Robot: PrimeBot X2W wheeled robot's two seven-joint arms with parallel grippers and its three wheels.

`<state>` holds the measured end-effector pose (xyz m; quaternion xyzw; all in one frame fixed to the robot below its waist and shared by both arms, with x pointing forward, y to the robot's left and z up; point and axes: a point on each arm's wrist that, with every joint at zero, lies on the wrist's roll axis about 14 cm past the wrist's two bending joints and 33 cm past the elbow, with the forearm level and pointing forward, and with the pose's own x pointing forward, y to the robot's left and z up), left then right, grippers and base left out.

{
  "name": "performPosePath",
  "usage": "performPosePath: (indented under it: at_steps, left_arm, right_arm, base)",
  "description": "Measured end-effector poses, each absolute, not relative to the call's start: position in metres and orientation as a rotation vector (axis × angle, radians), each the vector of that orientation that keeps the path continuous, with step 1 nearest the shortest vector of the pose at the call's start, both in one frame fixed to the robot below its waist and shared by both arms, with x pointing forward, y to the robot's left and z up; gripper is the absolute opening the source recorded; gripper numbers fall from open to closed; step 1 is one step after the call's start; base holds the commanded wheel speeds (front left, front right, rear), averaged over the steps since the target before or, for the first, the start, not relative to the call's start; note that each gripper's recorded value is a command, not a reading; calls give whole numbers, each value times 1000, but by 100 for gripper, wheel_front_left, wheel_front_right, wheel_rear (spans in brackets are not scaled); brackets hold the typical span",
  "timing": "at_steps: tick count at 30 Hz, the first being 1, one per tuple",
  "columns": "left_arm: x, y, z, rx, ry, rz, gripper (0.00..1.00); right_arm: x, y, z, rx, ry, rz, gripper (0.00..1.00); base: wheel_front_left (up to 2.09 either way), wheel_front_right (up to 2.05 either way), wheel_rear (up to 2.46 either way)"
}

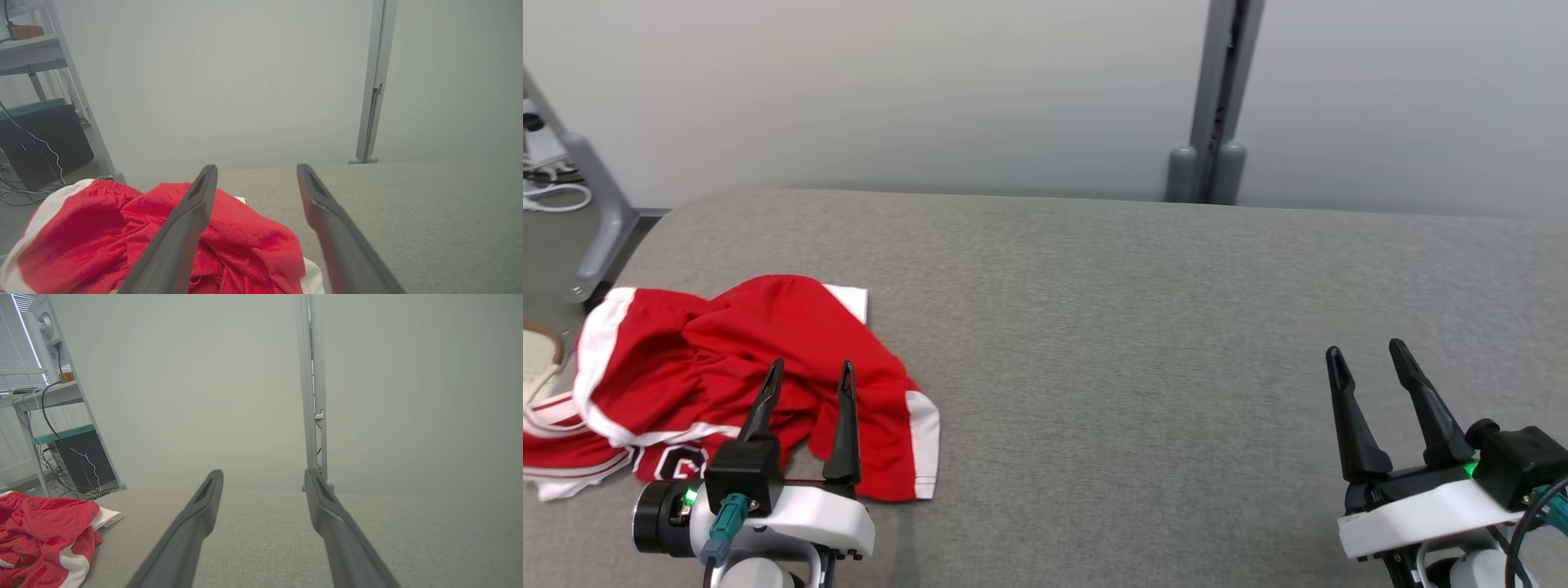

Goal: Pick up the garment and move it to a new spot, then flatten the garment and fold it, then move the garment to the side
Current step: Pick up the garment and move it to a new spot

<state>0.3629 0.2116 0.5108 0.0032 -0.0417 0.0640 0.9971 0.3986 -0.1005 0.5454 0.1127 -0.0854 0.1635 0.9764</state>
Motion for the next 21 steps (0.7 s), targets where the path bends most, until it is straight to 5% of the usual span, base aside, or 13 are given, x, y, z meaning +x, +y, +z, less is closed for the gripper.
performPosePath:
  at_steps: [21]
  left_arm:
    - [297, 290, 509, 1, -81, 394, 100]
  right_arm:
    - [404, -3, 537, 268, -108, 601, 100]
  base:
    - [0, 0, 0]
